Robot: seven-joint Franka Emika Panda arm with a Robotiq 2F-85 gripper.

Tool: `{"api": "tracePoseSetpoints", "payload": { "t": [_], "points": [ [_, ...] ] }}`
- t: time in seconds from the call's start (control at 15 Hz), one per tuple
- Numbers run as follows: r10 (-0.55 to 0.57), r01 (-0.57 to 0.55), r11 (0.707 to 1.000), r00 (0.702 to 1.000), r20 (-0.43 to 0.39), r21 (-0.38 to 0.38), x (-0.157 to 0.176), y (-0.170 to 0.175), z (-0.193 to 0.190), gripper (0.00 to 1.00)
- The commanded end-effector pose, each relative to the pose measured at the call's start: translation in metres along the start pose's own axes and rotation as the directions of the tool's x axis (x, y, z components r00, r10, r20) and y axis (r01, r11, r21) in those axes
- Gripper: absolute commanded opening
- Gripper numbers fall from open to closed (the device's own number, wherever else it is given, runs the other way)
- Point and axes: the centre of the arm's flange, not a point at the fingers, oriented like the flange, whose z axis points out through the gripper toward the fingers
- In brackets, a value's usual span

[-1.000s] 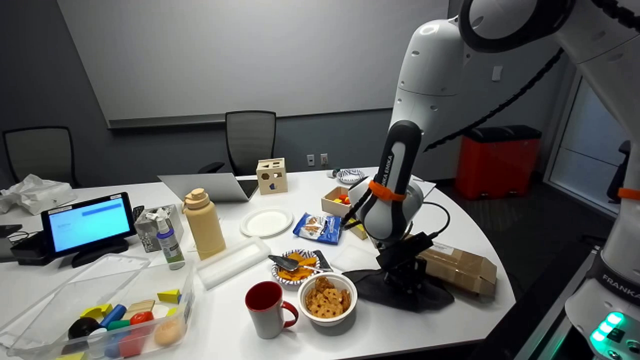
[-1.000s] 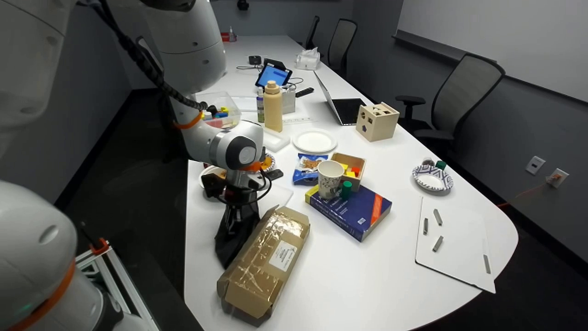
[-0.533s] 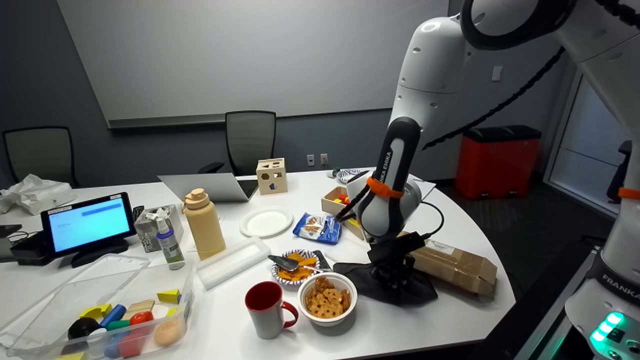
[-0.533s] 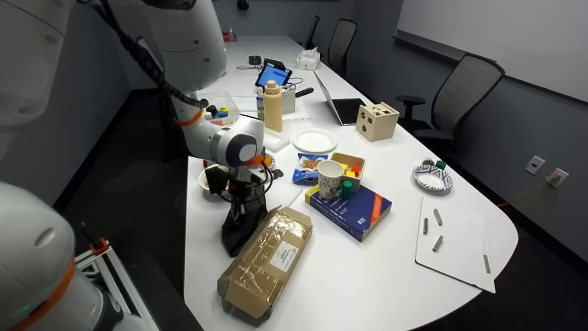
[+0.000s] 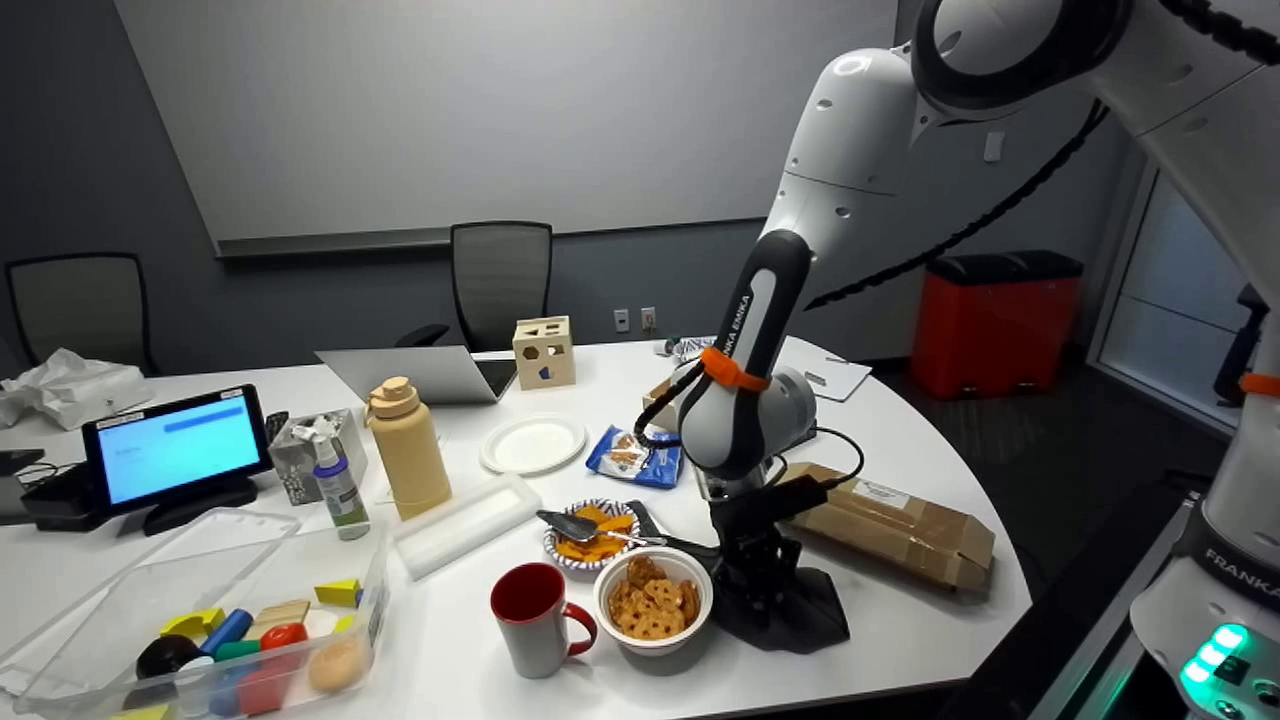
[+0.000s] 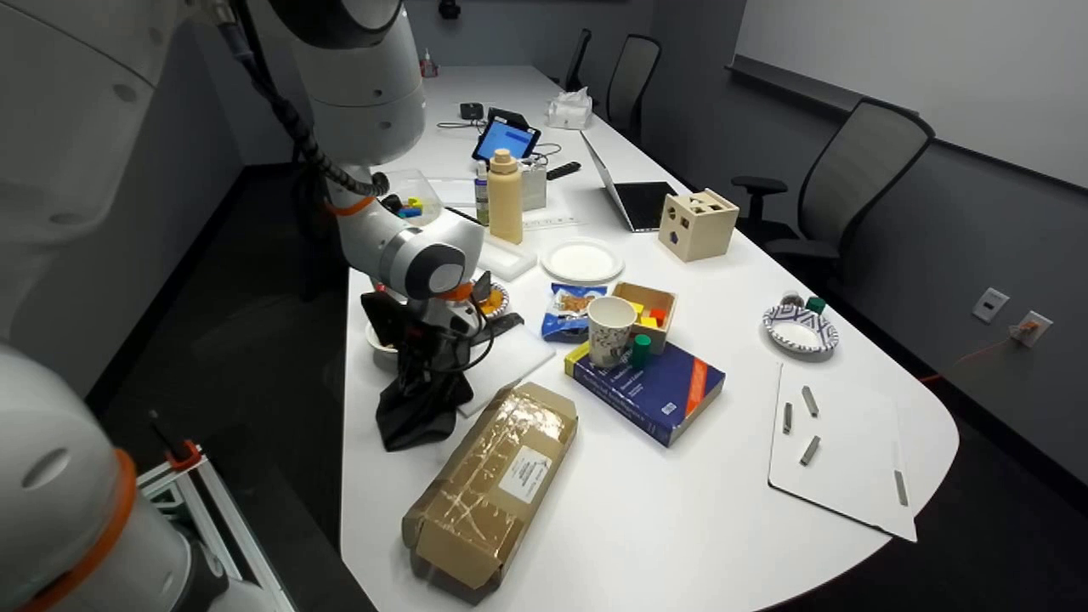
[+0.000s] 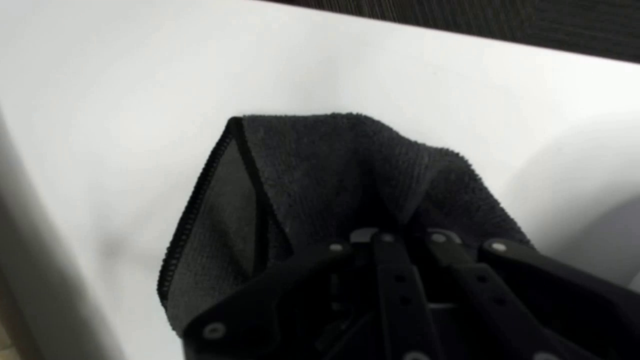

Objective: Use the grey cloth to wipe the table

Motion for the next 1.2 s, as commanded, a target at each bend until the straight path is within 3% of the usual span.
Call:
{"api": "tracePoseSetpoints", "payload": {
  "t": [0.0,0.13,0.53,1.13],
  "points": [
    [0.105,-0.103,0.994,0.985,0.135,-0.026,0.012,0.006,0.028,0.01],
    [0.195,-0.191,0.981,0.969,0.149,-0.040,0.019,0.023,0.029,0.01],
    [0.340,-0.340,0.940,0.939,0.045,-0.021,0.048,0.062,0.014,0.01],
    [0.297,-0.284,0.949,0.951,-0.086,0.138,0.071,0.063,-0.013,0.01]
  ]
}}
